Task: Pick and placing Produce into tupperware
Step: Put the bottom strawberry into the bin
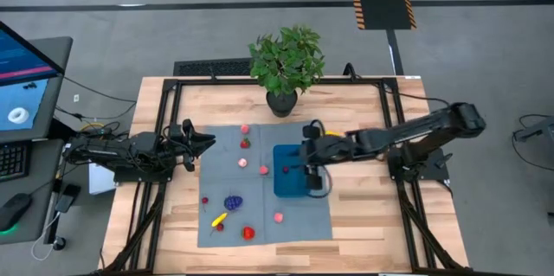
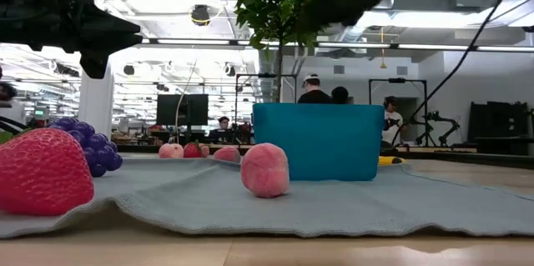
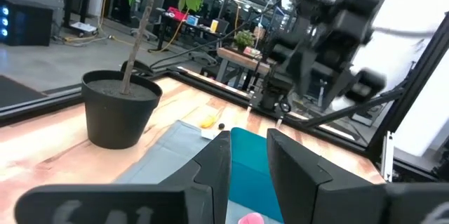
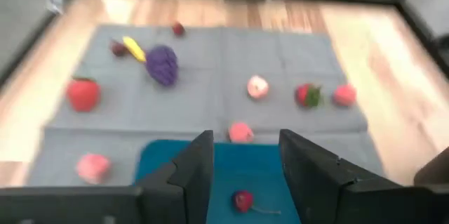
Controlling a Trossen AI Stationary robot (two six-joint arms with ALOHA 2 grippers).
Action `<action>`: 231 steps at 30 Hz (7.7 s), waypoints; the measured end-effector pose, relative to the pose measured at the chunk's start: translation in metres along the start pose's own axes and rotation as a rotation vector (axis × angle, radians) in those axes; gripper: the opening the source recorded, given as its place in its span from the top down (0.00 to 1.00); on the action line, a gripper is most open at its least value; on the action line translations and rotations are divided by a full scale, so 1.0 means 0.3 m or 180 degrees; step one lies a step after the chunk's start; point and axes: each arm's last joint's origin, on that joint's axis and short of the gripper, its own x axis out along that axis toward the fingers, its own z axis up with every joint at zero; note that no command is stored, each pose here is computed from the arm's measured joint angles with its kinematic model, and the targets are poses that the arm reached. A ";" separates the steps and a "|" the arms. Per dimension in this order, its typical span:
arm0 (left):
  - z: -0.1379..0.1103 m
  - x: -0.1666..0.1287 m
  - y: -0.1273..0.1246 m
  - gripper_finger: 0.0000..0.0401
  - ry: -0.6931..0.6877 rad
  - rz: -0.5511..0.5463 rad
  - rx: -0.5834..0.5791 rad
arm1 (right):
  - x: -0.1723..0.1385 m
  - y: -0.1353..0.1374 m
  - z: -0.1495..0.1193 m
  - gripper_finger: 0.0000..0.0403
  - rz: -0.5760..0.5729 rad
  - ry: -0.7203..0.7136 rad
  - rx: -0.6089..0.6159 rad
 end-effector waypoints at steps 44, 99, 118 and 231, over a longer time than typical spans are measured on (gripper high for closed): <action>-0.075 0.042 -0.223 0.79 0.0781 -0.0788 -0.0220 | -0.393 0.230 -0.467 0.72 0.0647 -0.1745 -0.0220; -0.307 0.227 -0.762 0.80 0.3097 -0.0415 -0.0034 | -0.358 -0.051 -0.640 0.74 -0.0610 -0.1479 0.0539; -0.365 0.261 -0.801 0.80 0.3471 0.0000 0.0303 | -0.359 -0.051 -0.638 0.74 -0.0599 -0.1493 0.0544; -0.012 -0.005 -0.225 1.00 -0.0389 0.0220 -0.0789 | -0.356 -0.050 -0.645 0.74 -0.0561 -0.1439 0.0691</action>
